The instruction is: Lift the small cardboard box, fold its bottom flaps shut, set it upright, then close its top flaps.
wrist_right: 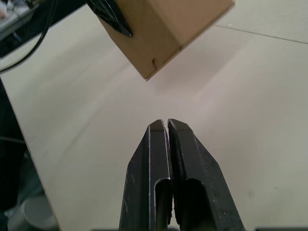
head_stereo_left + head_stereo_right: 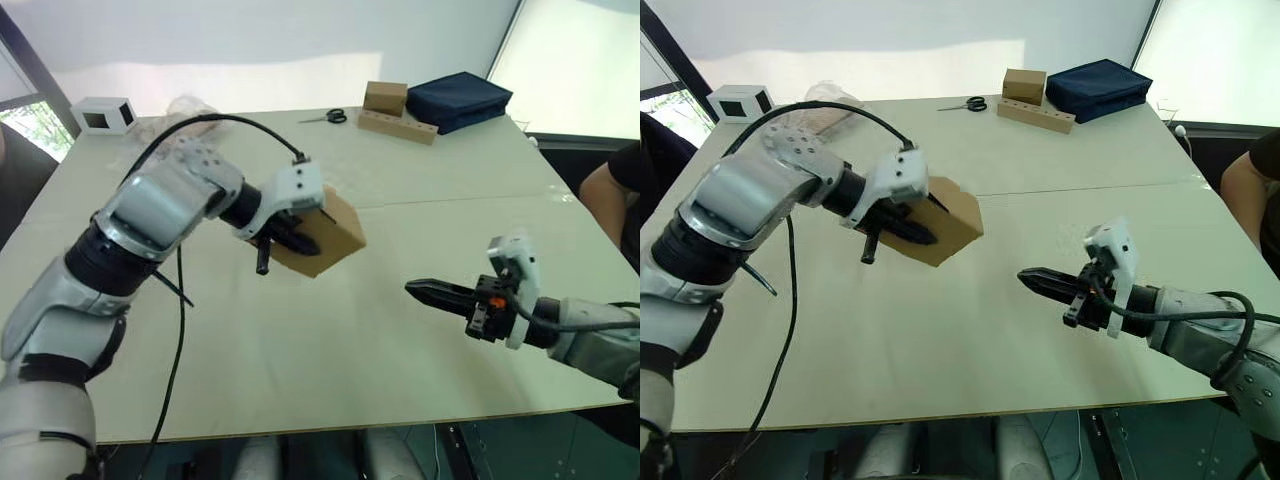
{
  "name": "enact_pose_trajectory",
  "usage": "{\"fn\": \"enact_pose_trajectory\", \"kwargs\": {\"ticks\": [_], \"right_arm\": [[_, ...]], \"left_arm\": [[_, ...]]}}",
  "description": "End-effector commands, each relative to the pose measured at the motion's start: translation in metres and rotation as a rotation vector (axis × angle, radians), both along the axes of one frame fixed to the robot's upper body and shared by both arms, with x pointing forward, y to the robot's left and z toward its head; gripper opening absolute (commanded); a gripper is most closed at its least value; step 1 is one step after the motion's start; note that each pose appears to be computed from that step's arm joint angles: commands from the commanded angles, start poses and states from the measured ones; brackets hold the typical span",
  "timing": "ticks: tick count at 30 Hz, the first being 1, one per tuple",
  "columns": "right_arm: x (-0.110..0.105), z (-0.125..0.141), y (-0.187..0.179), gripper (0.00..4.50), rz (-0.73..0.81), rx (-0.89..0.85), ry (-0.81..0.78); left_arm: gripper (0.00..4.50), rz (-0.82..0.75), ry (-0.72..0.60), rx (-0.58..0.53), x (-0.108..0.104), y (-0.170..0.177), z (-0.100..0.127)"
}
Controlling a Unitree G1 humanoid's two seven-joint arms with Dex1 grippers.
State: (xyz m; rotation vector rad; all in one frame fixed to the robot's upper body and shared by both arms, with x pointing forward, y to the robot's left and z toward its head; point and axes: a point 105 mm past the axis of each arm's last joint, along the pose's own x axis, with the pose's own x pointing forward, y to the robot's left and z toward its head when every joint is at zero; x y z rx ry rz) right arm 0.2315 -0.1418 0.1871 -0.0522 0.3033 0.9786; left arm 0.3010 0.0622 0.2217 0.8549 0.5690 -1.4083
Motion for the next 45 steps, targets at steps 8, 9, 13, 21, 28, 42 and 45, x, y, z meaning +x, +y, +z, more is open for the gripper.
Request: {"fn": "enact_pose_trajectory", "kwargs": {"ticks": [8, 9, 13, 21, 28, 42, 45], "right_arm": [[-0.007, -0.018, 0.016, 0.08, 0.024, -0.075, -0.02], [-0.009, -0.02, 0.017, 0.08, 0.026, -0.079, -0.014], [-0.011, -0.026, 0.016, 0.08, 0.006, -0.093, -0.005], [-0.005, -0.03, 0.014, 0.08, -0.027, -0.093, -0.013], [-0.003, -0.035, 0.011, 0.0, -0.035, -0.101, -0.005], [0.005, -0.042, 0.007, 0.0, -0.007, -0.098, 0.018], [0.007, -0.041, 0.006, 0.0, -0.004, -0.087, 0.011]], "left_arm": [[0.0, -0.025, 0.013, 0.296, 0.0, -0.008, -0.024], [0.0, -0.017, 0.002, 0.307, 0.002, -0.01, -0.026], [0.0, -0.008, -0.024, 0.338, 0.002, -0.016, -0.033], [0.0, -0.047, -0.044, 0.357, -0.012, -0.025, -0.043], [2.01, -0.018, -0.021, 0.345, -0.018, -0.028, -0.04], [3.45, -0.026, -0.055, 0.24, -0.012, -0.038, 0.008], [3.45, -0.039, -0.079, 0.221, -0.01, -0.037, 0.015]]}}
